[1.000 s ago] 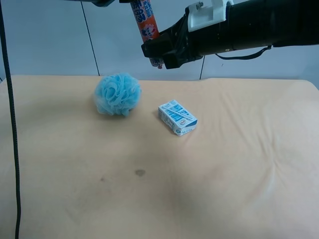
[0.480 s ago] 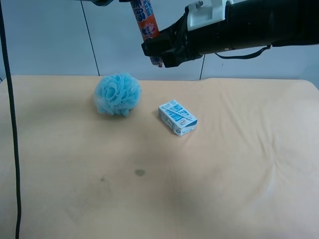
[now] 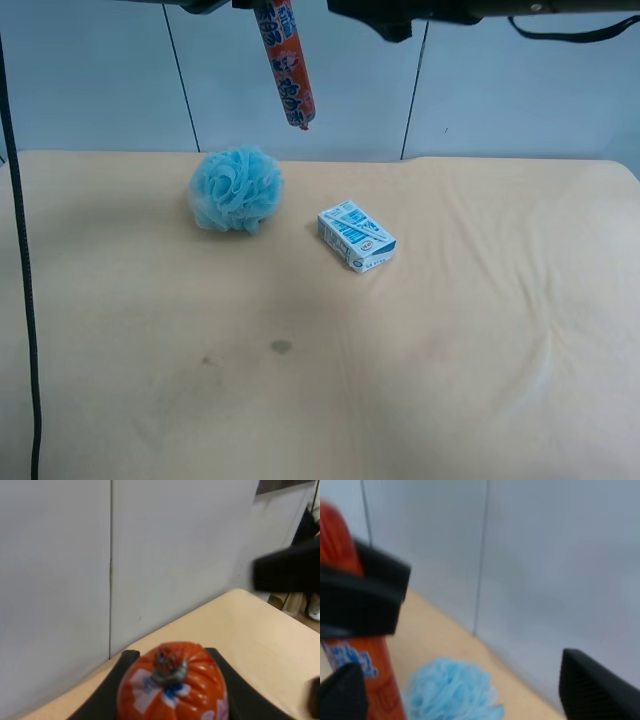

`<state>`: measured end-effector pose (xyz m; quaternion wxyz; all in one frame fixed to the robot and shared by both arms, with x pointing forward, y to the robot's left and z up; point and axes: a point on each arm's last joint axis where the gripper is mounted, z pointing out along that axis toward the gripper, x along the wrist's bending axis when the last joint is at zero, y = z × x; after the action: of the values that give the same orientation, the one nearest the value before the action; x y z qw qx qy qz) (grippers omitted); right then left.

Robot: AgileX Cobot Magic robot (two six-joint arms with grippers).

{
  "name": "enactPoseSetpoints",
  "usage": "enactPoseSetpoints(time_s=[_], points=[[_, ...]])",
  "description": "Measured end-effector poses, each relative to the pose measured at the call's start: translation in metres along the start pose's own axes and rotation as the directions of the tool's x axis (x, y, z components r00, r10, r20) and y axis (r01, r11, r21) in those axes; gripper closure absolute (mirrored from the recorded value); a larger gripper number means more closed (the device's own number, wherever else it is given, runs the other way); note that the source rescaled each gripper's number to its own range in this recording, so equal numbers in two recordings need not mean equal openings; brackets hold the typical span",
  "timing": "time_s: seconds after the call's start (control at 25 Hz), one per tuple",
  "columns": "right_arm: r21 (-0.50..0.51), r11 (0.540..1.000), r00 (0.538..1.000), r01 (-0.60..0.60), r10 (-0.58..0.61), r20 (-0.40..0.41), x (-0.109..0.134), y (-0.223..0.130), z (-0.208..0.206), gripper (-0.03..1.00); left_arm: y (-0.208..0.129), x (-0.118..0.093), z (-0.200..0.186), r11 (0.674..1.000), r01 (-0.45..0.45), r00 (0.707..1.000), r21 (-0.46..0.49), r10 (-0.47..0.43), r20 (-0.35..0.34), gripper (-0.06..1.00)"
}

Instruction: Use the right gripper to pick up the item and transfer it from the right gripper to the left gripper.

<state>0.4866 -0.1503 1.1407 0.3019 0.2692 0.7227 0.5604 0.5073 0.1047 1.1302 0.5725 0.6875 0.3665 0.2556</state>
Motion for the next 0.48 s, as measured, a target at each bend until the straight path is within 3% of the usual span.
enactPoseSetpoints(time_s=[0.24,0.36,0.48], points=[[0.022,0.998,0.997,-0.061,0.062,-0.043,0.01,0.015,-0.034,0.31,0.0,0.002,0.0,1.0,-0.021,0.999,-0.001,0.021,-0.026,0.94],[0.133,0.989,0.997,-0.065,0.071,-0.042,0.014,0.01,-0.05,0.31,0.001,0.007,0.0,0.999,-0.045,0.996,-0.004,0.044,-0.076,0.94],[0.264,0.963,0.998,-0.052,0.043,0.039,0.011,0.003,-0.07,0.31,0.001,0.012,-0.001,0.998,-0.061,0.99,-0.007,0.06,-0.128,0.94]])
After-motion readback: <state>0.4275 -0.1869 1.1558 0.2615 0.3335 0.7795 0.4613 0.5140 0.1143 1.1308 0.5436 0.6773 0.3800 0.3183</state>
